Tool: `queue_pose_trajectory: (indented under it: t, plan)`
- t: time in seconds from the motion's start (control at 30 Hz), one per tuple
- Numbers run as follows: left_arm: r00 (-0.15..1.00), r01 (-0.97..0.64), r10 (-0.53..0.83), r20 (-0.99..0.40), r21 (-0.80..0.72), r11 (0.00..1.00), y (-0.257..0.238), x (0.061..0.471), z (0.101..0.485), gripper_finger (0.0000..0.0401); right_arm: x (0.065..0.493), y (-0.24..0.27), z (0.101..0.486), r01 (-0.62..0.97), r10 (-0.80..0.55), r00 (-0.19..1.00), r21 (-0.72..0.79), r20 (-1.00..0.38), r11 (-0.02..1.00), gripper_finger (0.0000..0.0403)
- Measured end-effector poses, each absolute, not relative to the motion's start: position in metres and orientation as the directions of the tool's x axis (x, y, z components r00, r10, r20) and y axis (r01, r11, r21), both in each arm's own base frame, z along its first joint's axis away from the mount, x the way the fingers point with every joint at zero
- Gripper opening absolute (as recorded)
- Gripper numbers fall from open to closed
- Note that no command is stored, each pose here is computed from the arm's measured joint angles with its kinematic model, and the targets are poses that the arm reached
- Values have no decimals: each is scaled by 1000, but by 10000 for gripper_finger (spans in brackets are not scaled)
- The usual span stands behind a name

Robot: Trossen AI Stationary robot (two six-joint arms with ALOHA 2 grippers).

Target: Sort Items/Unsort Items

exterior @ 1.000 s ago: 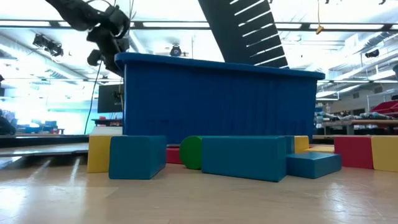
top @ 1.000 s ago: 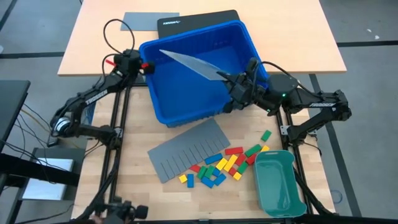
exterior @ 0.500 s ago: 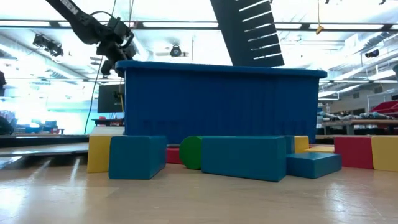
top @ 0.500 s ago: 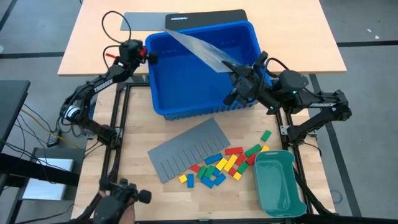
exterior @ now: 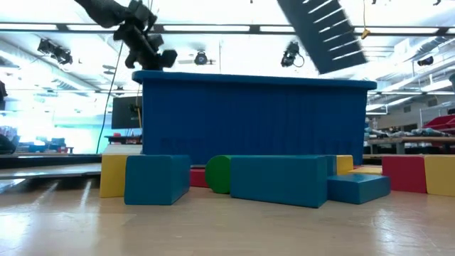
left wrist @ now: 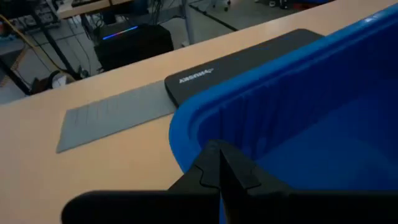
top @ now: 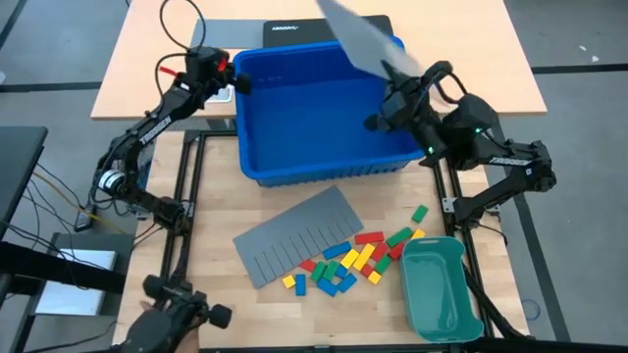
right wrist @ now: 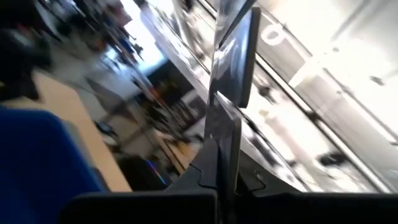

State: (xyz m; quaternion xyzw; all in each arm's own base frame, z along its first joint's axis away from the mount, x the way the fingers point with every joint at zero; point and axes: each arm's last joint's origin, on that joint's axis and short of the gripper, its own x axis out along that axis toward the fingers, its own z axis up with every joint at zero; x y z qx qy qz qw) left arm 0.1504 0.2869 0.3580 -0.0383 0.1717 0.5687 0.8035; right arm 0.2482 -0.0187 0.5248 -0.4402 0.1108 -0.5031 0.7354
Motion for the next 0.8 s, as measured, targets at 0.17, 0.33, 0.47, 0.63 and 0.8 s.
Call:
queue_pose_trajectory:
  t: [0.17, 0.33, 0.47, 0.63, 0.8]
  plan:
    - [270, -938, 907, -323, 126, 323, 278, 144, 366, 1, 244, -38, 523, 635, -916, 328, -772, 230, 34, 0]
    - [229, -943, 866, -444, 120, 311, 278, 140, 342, 1, 233, -70, 511, 689, -980, 161, -724, 119, 25, 0]
    - [216, -946, 860, -462, 120, 301, 278, 140, 327, 1, 206, -91, 501, 802, -988, 144, -590, 46, 90, 0]
    - [229, -943, 856, -464, 112, 313, 278, 140, 315, 1, 186, -117, 475, 884, -982, 180, -428, -56, 187, 0]
    - [235, -943, 859, -455, 109, 316, 278, 140, 309, 1, 180, -127, 451, 916, -952, 297, -260, -70, 305, 0]
